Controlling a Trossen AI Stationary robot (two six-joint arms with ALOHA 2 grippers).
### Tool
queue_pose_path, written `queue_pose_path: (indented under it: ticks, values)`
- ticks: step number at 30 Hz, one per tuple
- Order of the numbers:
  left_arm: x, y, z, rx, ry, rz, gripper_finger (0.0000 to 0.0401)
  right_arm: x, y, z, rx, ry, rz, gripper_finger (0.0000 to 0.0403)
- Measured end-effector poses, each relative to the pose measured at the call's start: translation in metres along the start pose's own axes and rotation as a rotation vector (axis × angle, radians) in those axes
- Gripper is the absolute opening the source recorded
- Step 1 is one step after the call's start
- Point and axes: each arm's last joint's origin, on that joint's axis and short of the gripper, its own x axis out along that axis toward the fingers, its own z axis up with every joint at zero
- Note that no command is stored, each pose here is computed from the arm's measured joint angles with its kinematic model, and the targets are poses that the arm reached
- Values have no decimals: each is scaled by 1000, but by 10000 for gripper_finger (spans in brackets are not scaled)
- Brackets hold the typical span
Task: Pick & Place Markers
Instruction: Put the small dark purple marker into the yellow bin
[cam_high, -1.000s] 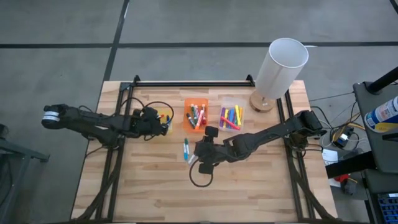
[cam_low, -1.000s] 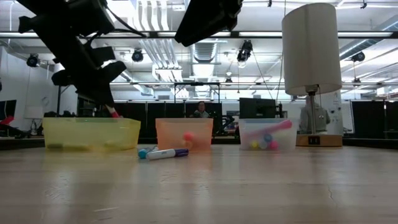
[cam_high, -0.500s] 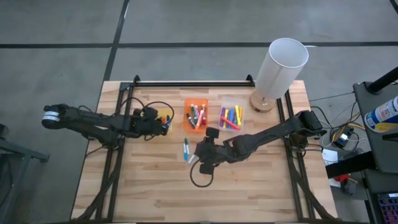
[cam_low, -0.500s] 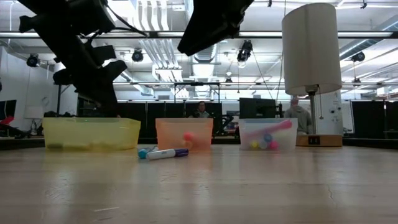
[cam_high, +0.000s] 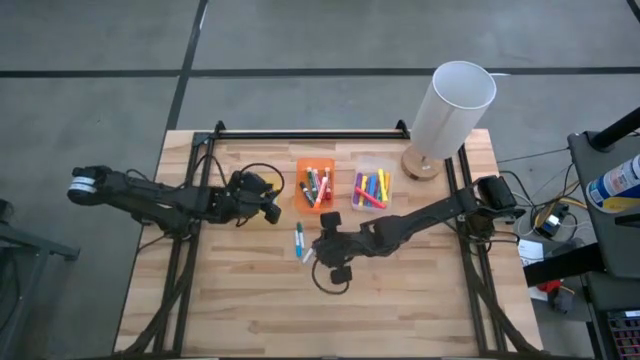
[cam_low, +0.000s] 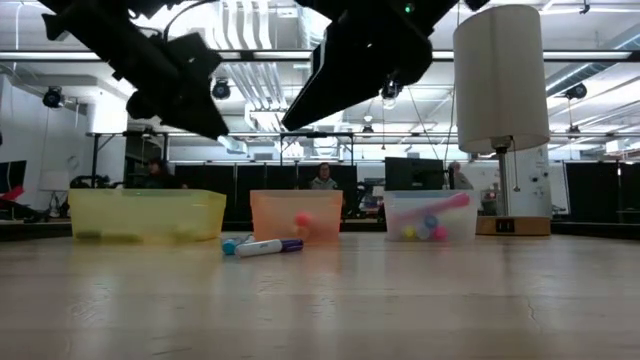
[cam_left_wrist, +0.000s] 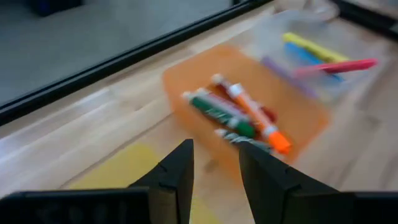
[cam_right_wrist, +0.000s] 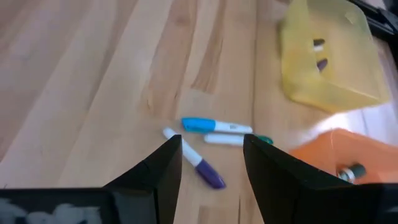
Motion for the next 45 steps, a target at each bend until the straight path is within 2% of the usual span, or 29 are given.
queue_pose_path:
  ticks: [5,11,16,22,27,33,40,45]
  values:
    - [-5,-13,5,39,-38,-140,122,8,-16,-6,3,-39,42,161]
    - [-18,-32,10,116,-111,-372,122,16,-35,-18,-5,-28,134,159]
    - [-35,-45,14,174,-168,-574,122,28,-40,-25,-48,-29,181,155]
    - [-51,-55,18,183,-212,-799,122,55,-42,-36,-57,12,192,155]
    - [-55,-56,18,181,-219,-850,122,74,-38,-41,-84,58,206,149]
    - [-56,-56,18,183,-215,-855,122,78,-38,-44,-98,132,226,148]
    - [-56,-56,18,182,-220,-859,122,79,-41,-49,-99,133,262,144]
    - [-57,-56,18,181,-221,-860,122,90,-38,-59,-82,158,283,143]
